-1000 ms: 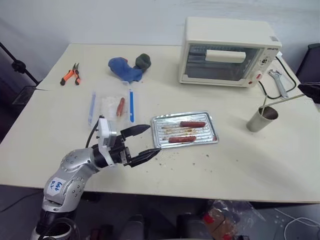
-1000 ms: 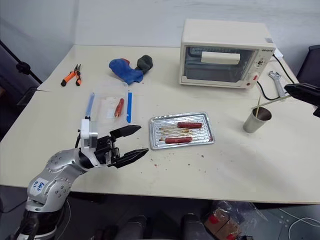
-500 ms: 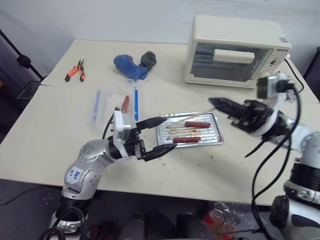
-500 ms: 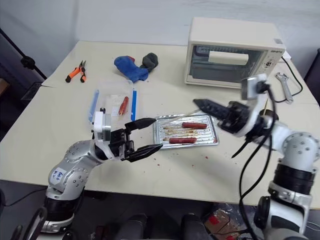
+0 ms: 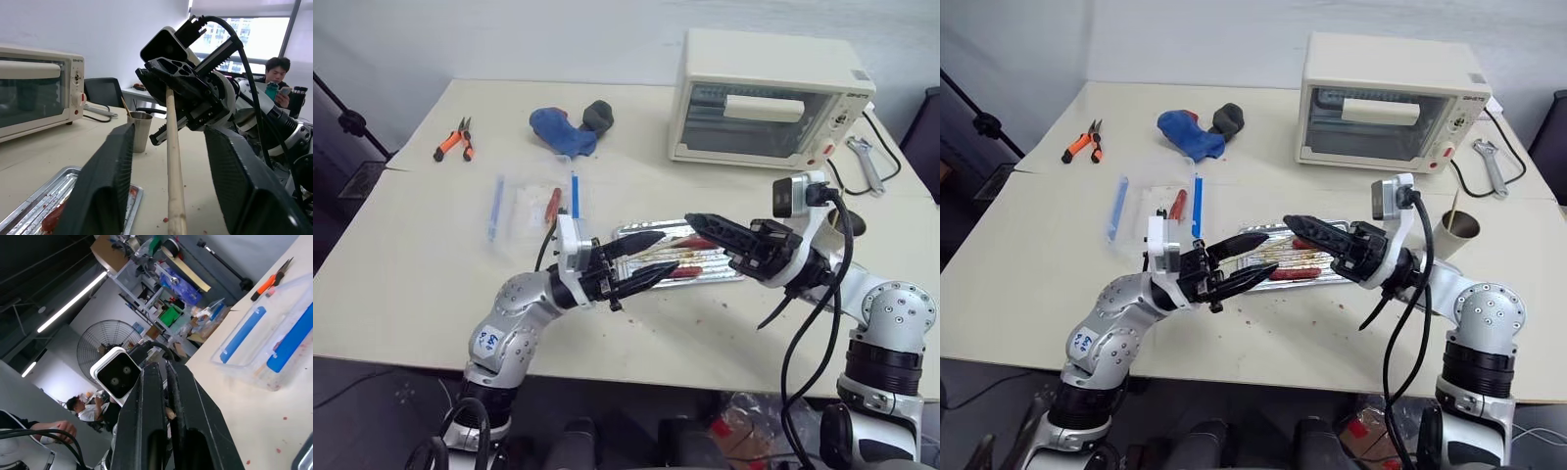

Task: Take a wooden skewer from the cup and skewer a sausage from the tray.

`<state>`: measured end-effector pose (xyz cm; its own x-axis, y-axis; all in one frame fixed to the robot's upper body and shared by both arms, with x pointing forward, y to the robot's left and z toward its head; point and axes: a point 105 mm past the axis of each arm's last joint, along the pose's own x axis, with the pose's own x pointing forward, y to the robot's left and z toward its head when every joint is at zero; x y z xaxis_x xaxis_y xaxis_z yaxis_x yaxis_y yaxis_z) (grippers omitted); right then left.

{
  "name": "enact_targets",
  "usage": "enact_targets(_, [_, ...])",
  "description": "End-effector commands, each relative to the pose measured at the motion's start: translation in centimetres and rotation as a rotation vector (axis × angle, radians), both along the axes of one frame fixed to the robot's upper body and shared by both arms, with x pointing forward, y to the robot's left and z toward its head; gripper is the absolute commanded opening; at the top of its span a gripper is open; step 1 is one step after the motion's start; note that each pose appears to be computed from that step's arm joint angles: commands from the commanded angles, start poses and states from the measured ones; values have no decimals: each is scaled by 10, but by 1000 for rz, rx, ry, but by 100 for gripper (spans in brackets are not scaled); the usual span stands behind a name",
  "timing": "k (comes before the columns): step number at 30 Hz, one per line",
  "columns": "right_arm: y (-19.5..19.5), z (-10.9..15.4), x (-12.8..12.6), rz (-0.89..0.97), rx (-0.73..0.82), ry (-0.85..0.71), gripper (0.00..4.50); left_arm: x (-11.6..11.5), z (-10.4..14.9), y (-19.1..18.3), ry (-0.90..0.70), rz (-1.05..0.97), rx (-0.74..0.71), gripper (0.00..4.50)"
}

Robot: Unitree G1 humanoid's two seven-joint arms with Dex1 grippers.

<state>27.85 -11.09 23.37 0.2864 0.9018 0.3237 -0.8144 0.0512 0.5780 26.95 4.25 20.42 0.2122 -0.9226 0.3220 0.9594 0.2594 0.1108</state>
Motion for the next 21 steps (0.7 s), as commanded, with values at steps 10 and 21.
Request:
enact_targets(10, [-3,-10,-1,-51,-75,-12,0,-3,10,1,-62,9,-14,3])
enact_targets(21, [-104,-72,-4,-294,-725,-560,321,-14,-30,97,93,195,195,0])
